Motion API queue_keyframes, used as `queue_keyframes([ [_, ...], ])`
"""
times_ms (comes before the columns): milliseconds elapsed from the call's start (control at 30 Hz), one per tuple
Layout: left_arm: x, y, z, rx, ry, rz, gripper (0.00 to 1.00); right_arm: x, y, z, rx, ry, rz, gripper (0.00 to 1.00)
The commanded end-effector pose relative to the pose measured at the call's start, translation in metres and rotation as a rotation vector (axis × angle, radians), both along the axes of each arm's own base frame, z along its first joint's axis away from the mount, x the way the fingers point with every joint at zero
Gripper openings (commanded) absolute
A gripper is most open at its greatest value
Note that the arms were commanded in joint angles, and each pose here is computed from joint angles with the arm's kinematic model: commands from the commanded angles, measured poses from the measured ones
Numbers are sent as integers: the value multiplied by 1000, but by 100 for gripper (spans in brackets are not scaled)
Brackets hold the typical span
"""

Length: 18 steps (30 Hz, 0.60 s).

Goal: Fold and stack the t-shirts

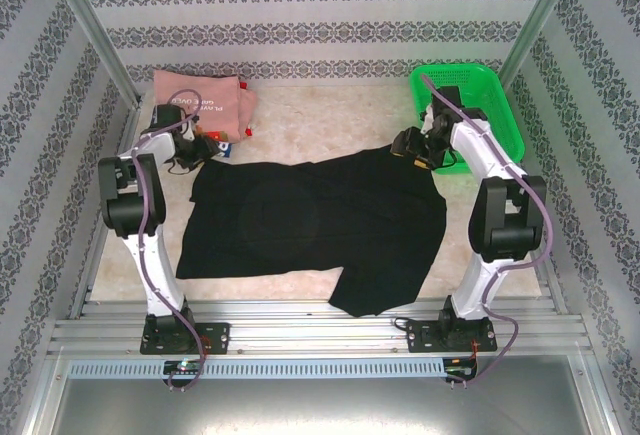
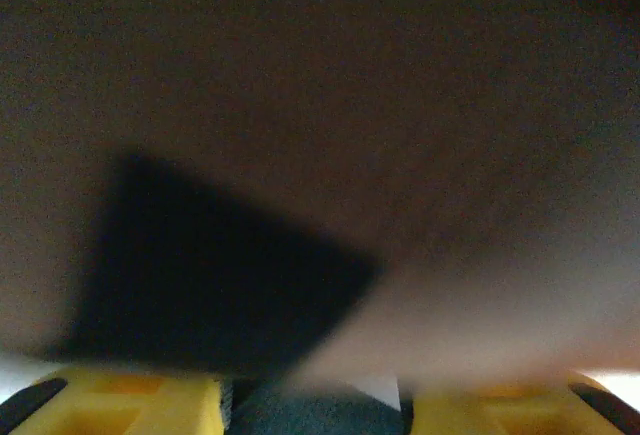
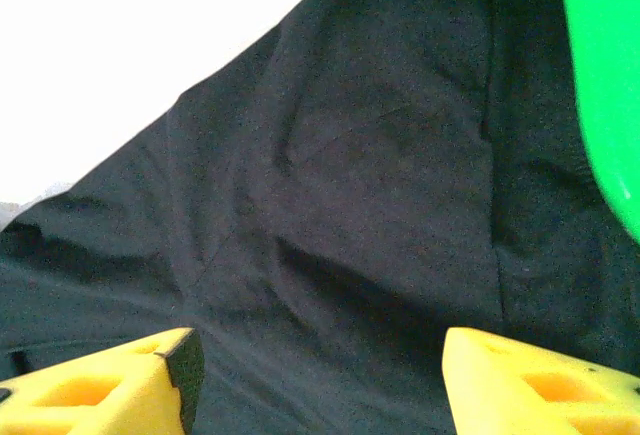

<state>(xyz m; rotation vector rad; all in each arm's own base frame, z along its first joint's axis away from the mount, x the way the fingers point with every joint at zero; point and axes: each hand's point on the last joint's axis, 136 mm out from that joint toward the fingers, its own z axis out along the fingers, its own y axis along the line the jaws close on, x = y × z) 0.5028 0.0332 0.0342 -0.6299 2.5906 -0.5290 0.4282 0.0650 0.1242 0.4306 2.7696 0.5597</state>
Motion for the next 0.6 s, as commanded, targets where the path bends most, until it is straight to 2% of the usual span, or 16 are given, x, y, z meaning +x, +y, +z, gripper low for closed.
queue_keyframes([
  [0, -2, -4, -8, 31, 25, -39, 44, 7, -3, -5, -39, 14, 9, 65],
  [100, -8, -6, -12, 30, 49, -55, 38, 15, -2, -6, -43, 17, 11, 65],
  [167, -11, -7, -9, 30, 47, -67, 25, 19, -1, -6, -50, 16, 11, 65],
  [367, -19, 11, 13, 70, 22, -40, 1, 30, -1, -6, -59, 8, 0, 63],
  [567, -33, 53, 28, 119, 22, 87, 0, 36, 1, -12, -120, 23, 20, 62],
])
